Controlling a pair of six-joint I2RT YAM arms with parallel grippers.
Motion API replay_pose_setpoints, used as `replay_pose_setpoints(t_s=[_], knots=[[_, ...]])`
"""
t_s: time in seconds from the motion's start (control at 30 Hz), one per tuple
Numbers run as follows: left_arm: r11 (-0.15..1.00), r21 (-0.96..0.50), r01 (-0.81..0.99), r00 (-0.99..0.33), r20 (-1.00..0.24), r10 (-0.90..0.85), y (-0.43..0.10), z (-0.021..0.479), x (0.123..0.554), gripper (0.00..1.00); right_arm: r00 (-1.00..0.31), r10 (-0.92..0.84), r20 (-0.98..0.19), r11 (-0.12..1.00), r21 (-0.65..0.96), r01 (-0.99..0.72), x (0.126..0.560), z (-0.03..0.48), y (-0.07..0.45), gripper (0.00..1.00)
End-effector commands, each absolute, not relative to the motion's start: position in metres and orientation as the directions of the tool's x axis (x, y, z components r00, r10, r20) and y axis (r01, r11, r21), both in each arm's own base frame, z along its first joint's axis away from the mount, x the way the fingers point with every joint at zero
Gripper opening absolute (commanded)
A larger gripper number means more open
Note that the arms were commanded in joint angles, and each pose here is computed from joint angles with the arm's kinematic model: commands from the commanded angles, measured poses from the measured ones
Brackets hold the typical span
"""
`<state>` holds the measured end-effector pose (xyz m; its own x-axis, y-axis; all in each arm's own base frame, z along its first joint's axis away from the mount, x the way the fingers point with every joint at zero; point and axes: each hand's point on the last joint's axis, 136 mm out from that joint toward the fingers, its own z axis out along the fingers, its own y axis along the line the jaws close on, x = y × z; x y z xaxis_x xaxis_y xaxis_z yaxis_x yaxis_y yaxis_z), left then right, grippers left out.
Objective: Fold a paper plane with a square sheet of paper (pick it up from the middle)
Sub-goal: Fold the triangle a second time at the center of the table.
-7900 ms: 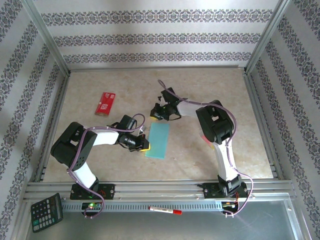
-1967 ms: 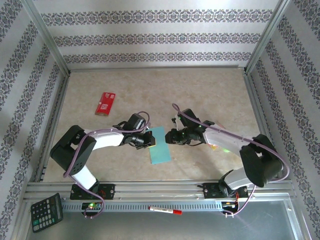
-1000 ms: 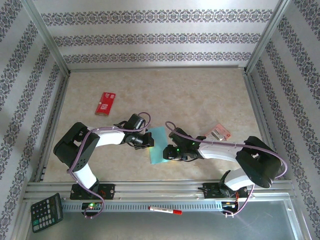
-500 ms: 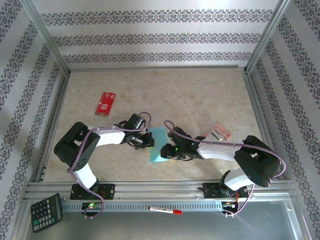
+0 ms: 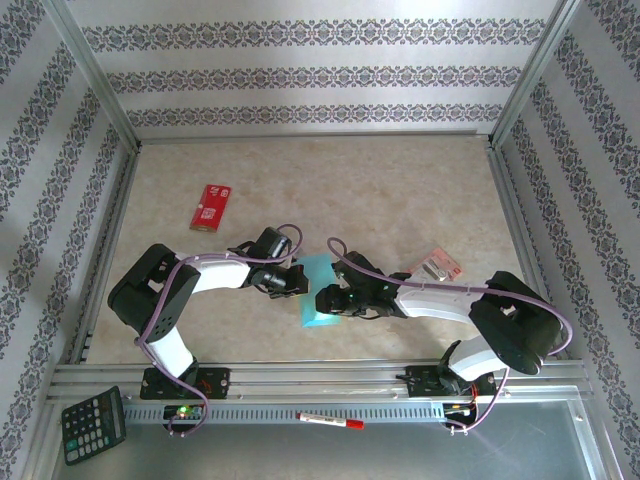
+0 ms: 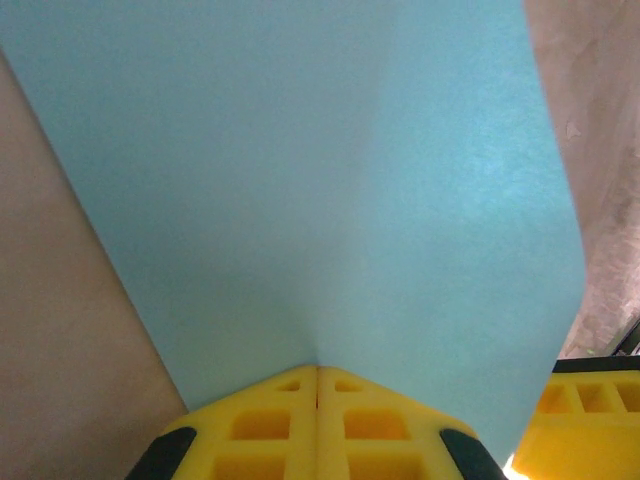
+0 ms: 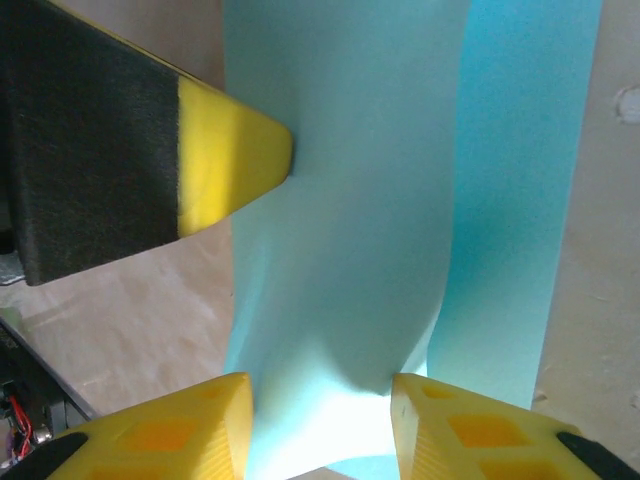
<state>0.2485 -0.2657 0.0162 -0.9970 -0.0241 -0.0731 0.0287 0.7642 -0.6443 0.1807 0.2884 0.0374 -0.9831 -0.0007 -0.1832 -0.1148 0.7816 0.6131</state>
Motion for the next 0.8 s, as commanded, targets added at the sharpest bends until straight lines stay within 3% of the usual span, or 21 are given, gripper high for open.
replay_pose_setpoints(t_s=[0.0,0.6,0.77], knots=[[0.83,-0.557,-0.022,-1.0,0.008,-0.021,-0.246,-0.011,0.232,0.0,-0.977,0.01,-0.214,0.762,0.634,-0.131,0.188,0.047,0.29,0.42],[0.831,-0.556,-0.015,-1.0,0.007,-0.013,-0.246,-0.008,0.232,0.0,-0.968,-0.012,-0.253,0.754,0.634,-0.175,0.226,0.048,0.293,0.47],[0.832,-0.555,-0.009,-1.0,0.004,-0.008,-0.247,-0.007,0.233,0.0,-0.981,0.047,-0.187,0.758,0.646,-0.087,0.231,0.041,0.285,0.37]])
